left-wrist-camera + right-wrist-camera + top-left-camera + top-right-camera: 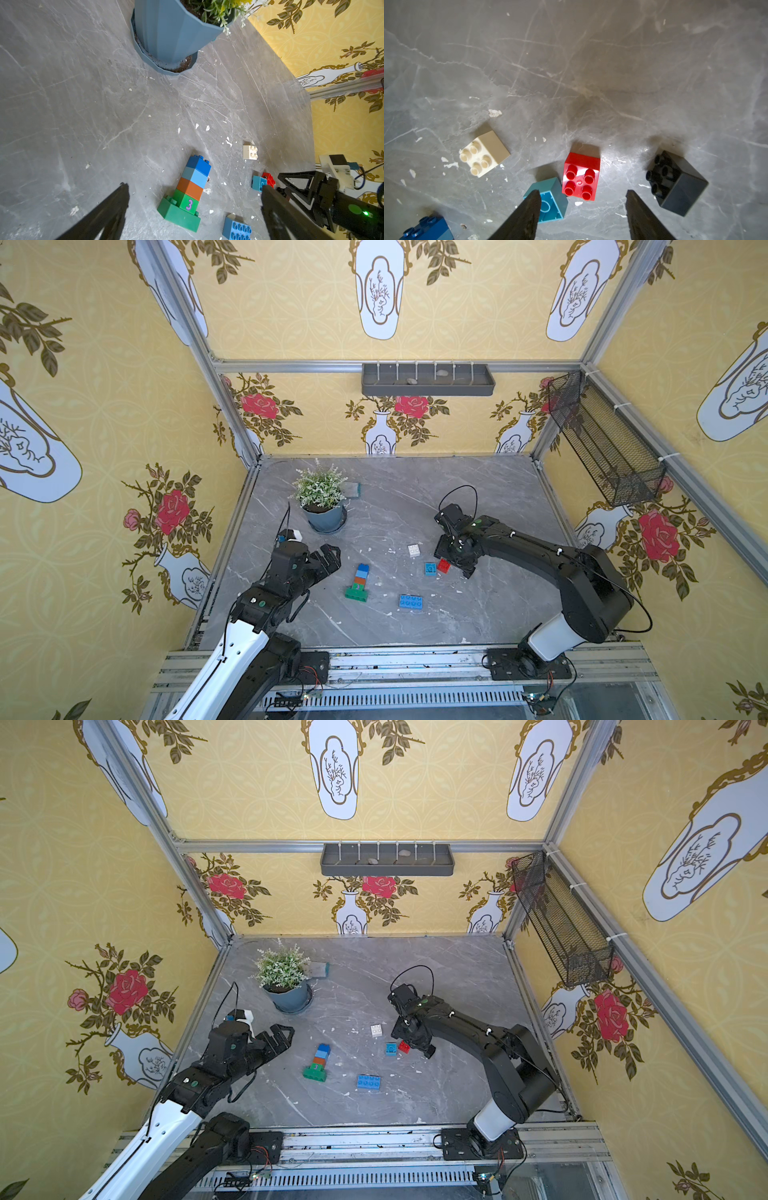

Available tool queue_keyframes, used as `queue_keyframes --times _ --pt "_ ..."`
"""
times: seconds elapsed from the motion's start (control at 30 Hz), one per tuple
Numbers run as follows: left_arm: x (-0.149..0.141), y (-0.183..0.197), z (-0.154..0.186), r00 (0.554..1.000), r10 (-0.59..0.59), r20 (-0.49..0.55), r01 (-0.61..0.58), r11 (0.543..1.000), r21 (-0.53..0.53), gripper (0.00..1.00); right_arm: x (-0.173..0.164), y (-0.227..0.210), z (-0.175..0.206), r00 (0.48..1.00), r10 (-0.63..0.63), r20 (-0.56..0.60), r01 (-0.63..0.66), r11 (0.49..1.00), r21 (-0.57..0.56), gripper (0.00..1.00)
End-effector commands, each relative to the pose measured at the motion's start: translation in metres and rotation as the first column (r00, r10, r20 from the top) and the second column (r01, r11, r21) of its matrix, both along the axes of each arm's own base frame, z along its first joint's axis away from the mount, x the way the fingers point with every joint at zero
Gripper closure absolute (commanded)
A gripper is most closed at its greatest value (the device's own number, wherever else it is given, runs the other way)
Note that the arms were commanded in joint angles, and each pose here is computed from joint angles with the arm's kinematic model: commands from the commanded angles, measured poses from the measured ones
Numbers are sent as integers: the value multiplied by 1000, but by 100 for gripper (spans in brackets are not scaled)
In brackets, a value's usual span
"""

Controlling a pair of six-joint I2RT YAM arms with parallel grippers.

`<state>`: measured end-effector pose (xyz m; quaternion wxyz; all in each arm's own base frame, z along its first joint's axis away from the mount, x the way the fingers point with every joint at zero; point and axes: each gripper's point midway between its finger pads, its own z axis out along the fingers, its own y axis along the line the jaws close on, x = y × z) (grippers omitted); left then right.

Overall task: Assemble the number 1 with lego
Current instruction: Pick up the lego brick from the center of the board.

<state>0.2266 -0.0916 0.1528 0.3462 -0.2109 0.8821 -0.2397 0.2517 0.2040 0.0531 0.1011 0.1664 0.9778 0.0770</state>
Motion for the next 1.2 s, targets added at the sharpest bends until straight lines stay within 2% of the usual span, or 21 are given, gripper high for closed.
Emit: queue_keyframes --times 0.0,0.3,0.57,0.97,1.17 --pt "3 -2 1 1000 -3 12 3 1000 -7 0 2 2 -5 997 -69 -18 70 997 12 34" --pt "3 0 2 1000 1 14 -1 1000 0 0 3 13 -21 995 -73 -62 75 997 36 40" --pt "2 1 2 1000 2 17 -3 1000 8 1 0 10 -29 993 -86 -86 88 996 25 54" --pt "0 3 1 1000 13 16 -13 1000 6 0 -7 8 -38 989 -76 -126 77 997 3 68" --pt "0 4 1 1000 14 16 -14 1000 5 1 -4 4 -24 996 -27 -87 25 999 -20 77"
